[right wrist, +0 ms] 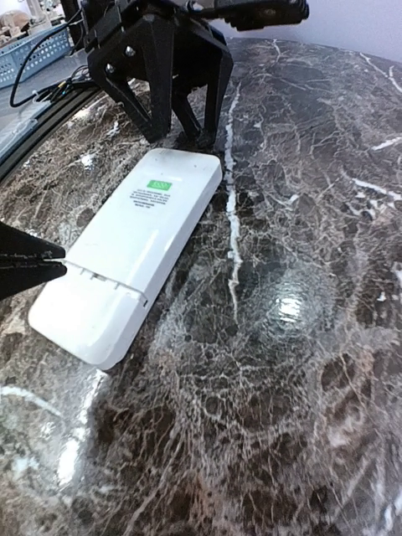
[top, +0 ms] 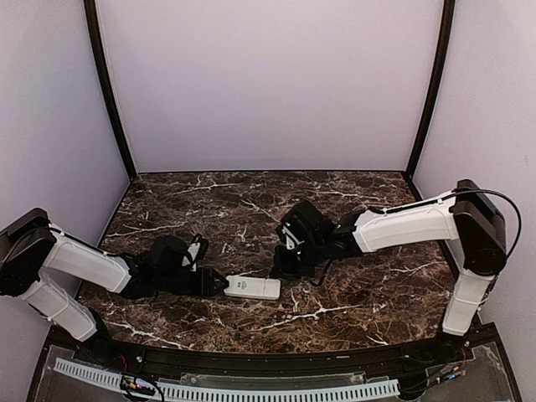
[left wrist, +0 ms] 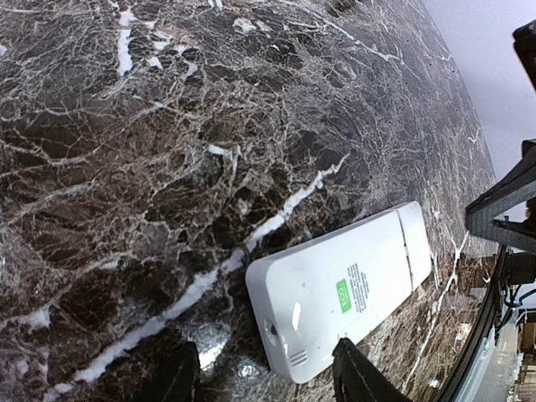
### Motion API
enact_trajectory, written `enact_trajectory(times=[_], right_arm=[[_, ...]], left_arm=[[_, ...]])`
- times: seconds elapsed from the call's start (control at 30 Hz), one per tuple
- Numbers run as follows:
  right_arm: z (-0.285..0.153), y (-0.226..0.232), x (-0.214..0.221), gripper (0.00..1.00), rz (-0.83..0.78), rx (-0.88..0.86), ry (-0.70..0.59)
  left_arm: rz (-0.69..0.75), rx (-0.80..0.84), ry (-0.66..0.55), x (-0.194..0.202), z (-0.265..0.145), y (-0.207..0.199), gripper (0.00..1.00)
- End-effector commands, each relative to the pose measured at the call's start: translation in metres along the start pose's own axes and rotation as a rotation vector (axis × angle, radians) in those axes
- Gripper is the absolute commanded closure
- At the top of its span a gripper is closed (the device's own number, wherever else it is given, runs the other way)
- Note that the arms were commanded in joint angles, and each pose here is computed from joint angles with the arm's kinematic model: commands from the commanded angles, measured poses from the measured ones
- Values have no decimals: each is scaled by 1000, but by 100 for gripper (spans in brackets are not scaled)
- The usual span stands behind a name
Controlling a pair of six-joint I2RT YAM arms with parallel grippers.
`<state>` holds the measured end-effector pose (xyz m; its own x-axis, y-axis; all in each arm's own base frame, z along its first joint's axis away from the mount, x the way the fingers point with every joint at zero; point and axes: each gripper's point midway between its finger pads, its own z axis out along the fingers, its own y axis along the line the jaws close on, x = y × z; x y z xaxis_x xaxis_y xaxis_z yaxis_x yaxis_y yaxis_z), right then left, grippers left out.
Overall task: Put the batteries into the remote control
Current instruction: Press the battery cover on the remote control.
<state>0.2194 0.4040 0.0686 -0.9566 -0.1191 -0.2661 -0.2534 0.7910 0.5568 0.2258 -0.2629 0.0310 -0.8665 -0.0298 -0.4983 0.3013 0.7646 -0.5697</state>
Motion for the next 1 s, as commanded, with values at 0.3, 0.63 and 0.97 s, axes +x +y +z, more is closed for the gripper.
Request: enact_trajectory(times=[0.3,0.63,0.97], right_arm=[[-4,-84,41,100,51,517,53],[6,-88,47,100,19,601,73],[10,-90,50,100,22,604,81]], left_arm=[[-5,-193,-26,0,-22,31,92],[8,-251,73,11,-3,41,100],[13,-247,85,12,1,40,100]])
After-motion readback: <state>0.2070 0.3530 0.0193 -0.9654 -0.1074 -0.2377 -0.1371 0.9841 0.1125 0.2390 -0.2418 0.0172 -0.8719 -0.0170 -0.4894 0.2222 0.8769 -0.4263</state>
